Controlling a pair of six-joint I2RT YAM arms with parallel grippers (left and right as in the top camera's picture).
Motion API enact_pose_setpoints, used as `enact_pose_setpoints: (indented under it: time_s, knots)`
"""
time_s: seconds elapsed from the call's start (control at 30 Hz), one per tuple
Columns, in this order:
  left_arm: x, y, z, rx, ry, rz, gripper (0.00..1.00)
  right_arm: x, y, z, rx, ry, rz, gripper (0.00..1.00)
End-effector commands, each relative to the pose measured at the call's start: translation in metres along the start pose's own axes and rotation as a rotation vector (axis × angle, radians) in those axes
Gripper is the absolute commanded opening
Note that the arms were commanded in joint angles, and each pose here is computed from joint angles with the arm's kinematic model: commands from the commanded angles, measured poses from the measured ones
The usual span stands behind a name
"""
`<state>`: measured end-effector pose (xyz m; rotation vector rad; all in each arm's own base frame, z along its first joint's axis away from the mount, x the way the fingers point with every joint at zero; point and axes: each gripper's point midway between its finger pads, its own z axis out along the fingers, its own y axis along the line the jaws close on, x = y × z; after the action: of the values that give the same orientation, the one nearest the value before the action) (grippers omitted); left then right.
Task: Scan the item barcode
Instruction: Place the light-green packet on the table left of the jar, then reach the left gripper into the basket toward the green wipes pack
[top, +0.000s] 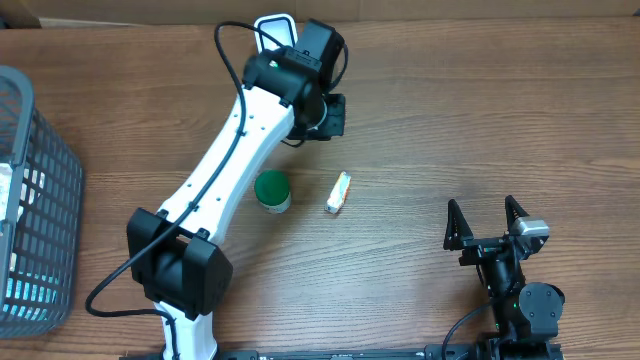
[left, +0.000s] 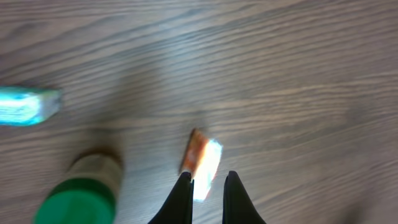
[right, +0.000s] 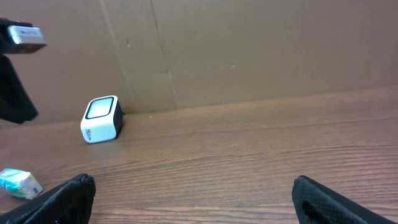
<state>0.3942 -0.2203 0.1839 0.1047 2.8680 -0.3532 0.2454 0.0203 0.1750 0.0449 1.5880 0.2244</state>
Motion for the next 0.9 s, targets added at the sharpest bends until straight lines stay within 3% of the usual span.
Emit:
enact_pose_setpoints:
  time_s: [0.0,0.07,0.23,0.33,0.4,0.67,0.87]
  knots:
    - [-0.036,0.03,-0.052,-0.011,-0.129,-0.022,0.04,0.002,-0.001,0.0,0.004,-0.004,-0.001,1.0]
    - [-0.046,0.051,-0.088,-0.02,-0.183,-0.05,0.05,0.002,-0.001,0.0,0.005,-0.004,-0.001,1.0]
    - [-0.05,0.134,-0.197,-0.129,-0.373,-0.208,0.2,0.002,-0.001,0.0,0.005,-0.004,-0.001,1.0]
    - [-0.032,0.188,-0.248,-0.229,-0.46,-0.334,0.5,0.002,-0.001,0.0,0.004,-0.004,-0.001,1.0]
    - [-0.015,0.224,-0.272,-0.295,-0.498,-0.428,0.62,0.002,-0.001,0.0,0.004,-0.004,-0.001,1.0]
    - [0.056,0.348,-0.302,-0.461,-0.478,-0.863,0.62,0.002,-0.001,0.0,0.004,-0.004,-0.001,1.0]
    - [0.11,0.404,-0.289,-0.525,-0.383,-1.127,0.63,0.002,-0.001,0.0,0.005,-0.004,-0.001,1.0]
